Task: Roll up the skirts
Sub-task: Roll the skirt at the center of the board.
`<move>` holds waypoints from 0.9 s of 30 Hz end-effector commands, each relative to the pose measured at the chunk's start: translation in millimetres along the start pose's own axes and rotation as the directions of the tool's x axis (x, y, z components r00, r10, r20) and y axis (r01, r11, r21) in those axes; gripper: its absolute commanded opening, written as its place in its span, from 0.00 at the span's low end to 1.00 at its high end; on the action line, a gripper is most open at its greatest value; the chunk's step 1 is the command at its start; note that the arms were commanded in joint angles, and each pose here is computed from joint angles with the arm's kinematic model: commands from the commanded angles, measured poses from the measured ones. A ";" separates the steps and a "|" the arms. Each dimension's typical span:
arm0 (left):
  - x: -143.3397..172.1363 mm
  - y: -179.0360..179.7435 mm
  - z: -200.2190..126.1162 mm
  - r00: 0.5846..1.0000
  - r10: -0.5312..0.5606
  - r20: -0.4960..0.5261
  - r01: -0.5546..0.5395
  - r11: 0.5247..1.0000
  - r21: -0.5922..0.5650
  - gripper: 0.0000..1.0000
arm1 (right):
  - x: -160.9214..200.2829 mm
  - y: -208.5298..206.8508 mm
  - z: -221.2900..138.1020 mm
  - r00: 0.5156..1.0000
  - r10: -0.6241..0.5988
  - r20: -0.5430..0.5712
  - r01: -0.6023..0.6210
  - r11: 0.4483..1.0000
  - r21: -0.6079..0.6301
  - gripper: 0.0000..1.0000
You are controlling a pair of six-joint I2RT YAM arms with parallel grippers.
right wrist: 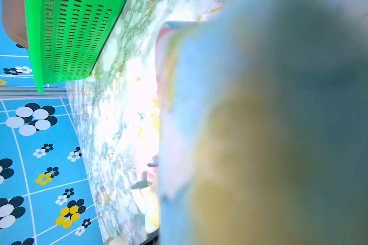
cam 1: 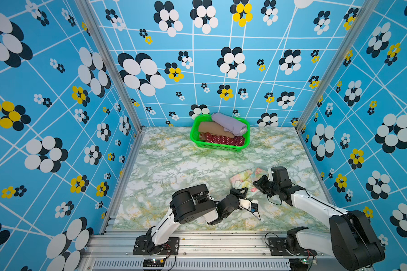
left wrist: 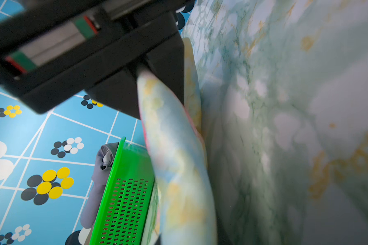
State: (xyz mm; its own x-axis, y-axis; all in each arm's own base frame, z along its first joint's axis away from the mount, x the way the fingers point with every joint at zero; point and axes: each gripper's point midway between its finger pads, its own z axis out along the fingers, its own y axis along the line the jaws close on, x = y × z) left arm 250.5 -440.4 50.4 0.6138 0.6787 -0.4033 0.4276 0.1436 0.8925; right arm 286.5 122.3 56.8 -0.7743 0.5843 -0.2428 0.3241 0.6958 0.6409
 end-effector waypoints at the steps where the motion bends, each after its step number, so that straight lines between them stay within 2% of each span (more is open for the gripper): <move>1: 14.3 -8.4 5.6 0.999 -0.038 -0.031 0.040 0.998 0.049 0.00 | 11.1 -6.9 -8.8 0.999 -0.026 -0.038 0.027 0.999 0.028 0.32; 3: 15.2 -8.8 4.1 0.989 -0.145 -0.041 0.148 0.983 0.112 0.00 | 2.1 -1.9 -17.2 0.999 -0.034 0.007 0.034 0.999 0.012 0.61; 6: 12.6 -8.4 5.8 0.960 -0.262 -0.098 0.278 0.935 0.222 0.00 | -11.2 8.3 -32.8 0.995 -0.057 0.085 0.059 0.998 -0.025 0.77; 7: 9.1 -10.0 5.5 0.942 -0.315 -0.116 0.335 0.899 0.281 0.00 | -14.0 9.7 -36.8 0.993 -0.063 0.102 0.066 0.997 -0.028 0.79; 9: 4.2 -5.8 6.7 0.866 -0.469 -0.172 0.498 0.782 0.374 0.00 | -15.5 12.1 -42.4 0.991 -0.073 0.109 0.077 0.997 -0.032 0.79; 11: 5.7 -2.7 9.6 0.800 -0.552 -0.235 0.597 0.691 0.408 0.00 | -12.9 9.9 -43.9 0.992 -0.076 0.101 0.079 0.996 -0.029 0.80; 13: 7.8 -2.9 10.8 0.721 -0.619 -0.311 0.686 0.576 0.445 0.00 | -9.1 5.5 -43.9 0.992 -0.075 0.098 0.078 0.996 -0.030 0.80; 16: 6.0 1.3 8.2 0.577 -0.715 -0.394 0.798 0.391 0.459 0.00 | -0.8 -3.8 -40.3 0.993 -0.086 0.083 0.089 0.996 -0.030 0.81; 20: 11.0 18.2 5.5 0.337 -0.847 -0.412 0.890 0.144 0.432 0.00 | 6.4 -15.5 -38.4 0.994 -0.075 0.081 0.079 0.996 -0.049 0.86; 22: 16.9 23.2 6.9 0.221 -0.882 -0.416 0.909 0.032 0.415 0.00 | 5.7 -17.2 -39.1 0.993 -0.058 0.103 0.066 0.995 -0.077 0.86; 26: 28.2 26.2 12.4 0.032 -0.902 -0.430 0.894 -0.166 0.416 0.00 | 4.8 -12.4 -34.8 0.992 -0.053 0.117 0.069 0.988 -0.135 0.87; 27: 28.3 31.5 14.3 -0.032 -0.904 -0.427 0.872 -0.234 0.430 0.00 | 4.9 -10.3 -32.7 0.992 -0.055 0.116 0.073 0.986 -0.153 0.87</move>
State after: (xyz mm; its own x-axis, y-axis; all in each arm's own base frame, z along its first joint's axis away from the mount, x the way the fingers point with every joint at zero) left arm 297.5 -422.9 58.2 -0.5305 0.2689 -0.8039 0.8309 0.3528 -0.4303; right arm 250.3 96.2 59.5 -0.7364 0.5912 -0.3290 0.2552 0.6931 0.6742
